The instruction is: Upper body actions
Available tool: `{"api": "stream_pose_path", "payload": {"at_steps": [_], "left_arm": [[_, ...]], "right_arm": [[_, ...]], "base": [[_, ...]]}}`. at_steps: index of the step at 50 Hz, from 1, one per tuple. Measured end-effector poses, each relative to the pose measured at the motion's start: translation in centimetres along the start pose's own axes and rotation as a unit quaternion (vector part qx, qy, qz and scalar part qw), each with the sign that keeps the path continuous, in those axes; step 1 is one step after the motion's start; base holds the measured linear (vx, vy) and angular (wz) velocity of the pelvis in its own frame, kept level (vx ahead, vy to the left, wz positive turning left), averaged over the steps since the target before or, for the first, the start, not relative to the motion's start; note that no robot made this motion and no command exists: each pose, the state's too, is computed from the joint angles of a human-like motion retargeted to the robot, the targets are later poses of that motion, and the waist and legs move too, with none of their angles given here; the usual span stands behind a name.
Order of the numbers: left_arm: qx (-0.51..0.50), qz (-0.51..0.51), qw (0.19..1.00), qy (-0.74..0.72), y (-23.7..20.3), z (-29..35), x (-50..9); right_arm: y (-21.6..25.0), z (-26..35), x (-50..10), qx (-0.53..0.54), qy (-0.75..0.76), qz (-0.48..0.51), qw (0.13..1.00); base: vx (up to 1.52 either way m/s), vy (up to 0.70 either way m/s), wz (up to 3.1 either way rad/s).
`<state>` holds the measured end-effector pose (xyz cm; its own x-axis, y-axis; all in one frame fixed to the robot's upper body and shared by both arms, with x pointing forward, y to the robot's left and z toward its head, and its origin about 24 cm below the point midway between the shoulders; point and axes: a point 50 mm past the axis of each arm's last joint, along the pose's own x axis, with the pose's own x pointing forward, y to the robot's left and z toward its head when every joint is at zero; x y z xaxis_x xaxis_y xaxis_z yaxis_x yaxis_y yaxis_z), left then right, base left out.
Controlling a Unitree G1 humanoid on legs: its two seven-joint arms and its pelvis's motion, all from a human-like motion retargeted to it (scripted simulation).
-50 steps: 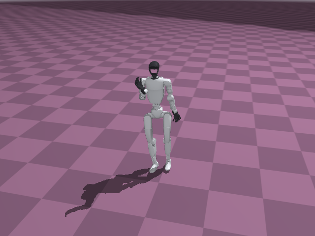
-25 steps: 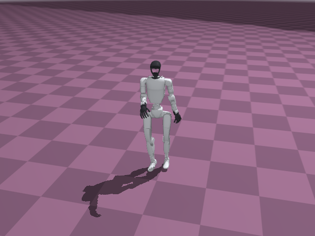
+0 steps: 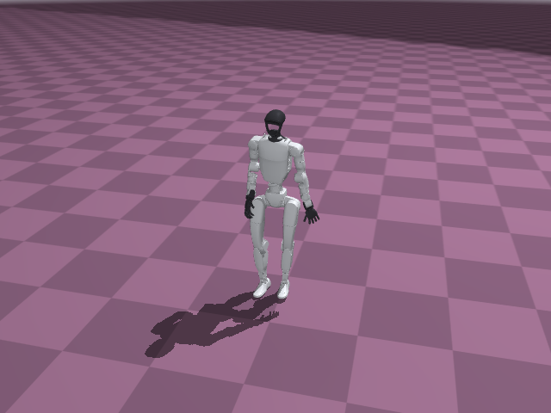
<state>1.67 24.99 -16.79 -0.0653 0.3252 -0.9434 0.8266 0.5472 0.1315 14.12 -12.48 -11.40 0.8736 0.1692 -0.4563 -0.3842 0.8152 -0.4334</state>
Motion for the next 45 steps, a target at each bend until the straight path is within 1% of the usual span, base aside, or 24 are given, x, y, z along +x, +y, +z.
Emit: {"api": "stream_pose_path", "payload": {"at_steps": [5,8,17,22,25,28,32,38,42,45], "left_arm": [[-0.030,0.014,0.999,-0.006,1.2,0.6,-0.1],[-0.048,0.025,0.999,-0.005,1.5,0.6,-0.2],[-0.057,0.024,0.998,0.009,1.3,0.0,-0.1],[-0.054,0.022,0.998,0.016,0.7,-0.5,0.0],[-0.056,0.011,0.998,0.020,-0.2,-0.7,0.0],[-0.056,-0.017,0.998,0.023,-2.2,-0.8,0.0],[-0.042,-0.061,0.997,0.032,-5.1,-1.4,-0.1],[0.013,-0.092,0.992,0.084,-7.7,-3.9,-0.4],[0.018,-0.122,0.986,0.109,-9.1,-4.8,-0.8],[0.007,-0.129,0.985,0.118,-9.3,-5.3,-0.9]], "right_arm": [[0.6,-1.4,-0.8,-0.033,0.018,0.063,0.997],[0.5,-1.4,-0.4,-0.061,0.024,0.079,0.995],[-1.3,2.3,2.3,-0.047,-0.034,-0.001,0.998],[-2.7,4.2,3.3,-0.055,-0.074,-0.030,0.995],[-3.7,4.6,3.7,-0.062,-0.082,-0.042,0.994],[-4.5,4.0,3.8,-0.062,-0.071,-0.046,0.995],[-4.8,2.3,3.5,-0.057,-0.027,-0.047,0.997],[-3.9,-1.7,1.9,-0.023,0.063,-0.055,0.996],[-3.1,-5.2,0.3,-0.025,0.158,-0.021,0.987],[-2.2,-8.6,-2.3,-0.024,0.275,-0.005,0.961]], "base": [[-0.30,-0.04,-0.48],[-0.34,-0.08,-0.24],[-0.43,-0.11,0.15],[-0.62,-0.17,0.44],[-0.58,-0.08,0.47],[-0.51,0.04,0.43],[-0.55,0.15,0.61],[-0.28,0.06,0.09],[-0.39,0.19,0.27],[-0.29,0.13,0.32]]}}
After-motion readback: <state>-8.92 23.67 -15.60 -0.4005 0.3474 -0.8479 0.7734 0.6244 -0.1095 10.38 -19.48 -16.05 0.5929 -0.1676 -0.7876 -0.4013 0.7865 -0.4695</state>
